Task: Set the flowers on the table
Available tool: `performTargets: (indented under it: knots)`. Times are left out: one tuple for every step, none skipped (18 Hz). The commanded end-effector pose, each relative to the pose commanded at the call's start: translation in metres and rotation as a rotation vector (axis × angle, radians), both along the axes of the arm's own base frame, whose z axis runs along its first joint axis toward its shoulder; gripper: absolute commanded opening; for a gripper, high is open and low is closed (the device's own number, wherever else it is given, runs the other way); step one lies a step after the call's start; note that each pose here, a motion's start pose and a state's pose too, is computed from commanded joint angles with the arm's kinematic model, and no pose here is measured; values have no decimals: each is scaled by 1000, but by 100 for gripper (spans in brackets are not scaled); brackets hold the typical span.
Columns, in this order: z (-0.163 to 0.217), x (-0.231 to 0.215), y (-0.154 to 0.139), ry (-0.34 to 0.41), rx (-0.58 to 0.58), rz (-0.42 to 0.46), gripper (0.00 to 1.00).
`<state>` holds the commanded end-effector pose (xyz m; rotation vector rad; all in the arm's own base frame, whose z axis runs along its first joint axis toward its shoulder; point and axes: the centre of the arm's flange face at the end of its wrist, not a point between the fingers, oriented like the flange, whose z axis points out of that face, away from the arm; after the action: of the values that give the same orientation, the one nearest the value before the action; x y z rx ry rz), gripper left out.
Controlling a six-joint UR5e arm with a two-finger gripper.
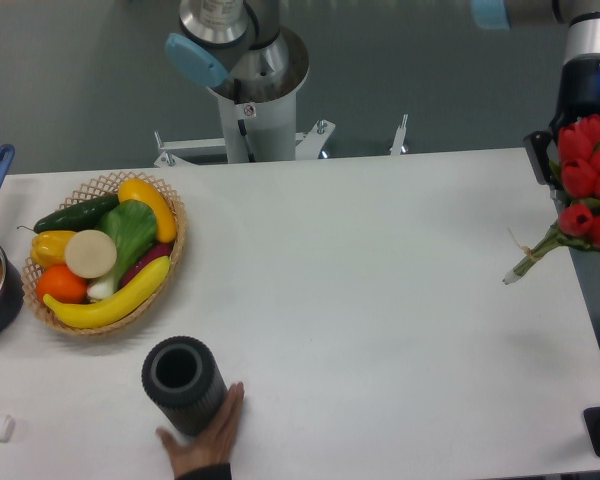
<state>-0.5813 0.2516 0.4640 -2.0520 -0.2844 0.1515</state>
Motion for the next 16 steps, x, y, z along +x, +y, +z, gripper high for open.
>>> performTargets:
  knots:
    - [1,1,0,2,-3,2,27]
    - [0,1,-1,-2,-5,5,27]
    - [0,2,-1,-3,-10,8,27]
    - [3,4,0,0,-17,10,27]
    - [9,6,-2,13,-27,19,27]
    - [9,7,-4,16,-44,30,27]
    - [10,7,-6,22,-70,46,27]
    - [11,7,-8,29,-100,64,27]
    - [13,8,-10,37,-126,79,27]
    - [13,9,-10,44,-152,93,27]
    - [12,9,-11,47,-184,108,27]
    - [12,11,-11,61,-237,130,27]
    - [10,11,-11,75,-271,134,27]
    - [1,16,3,95,-318,104,27]
    - [-4,19,11,107,-364,94,26]
    - [-16,27,23,123,-452,75,26]
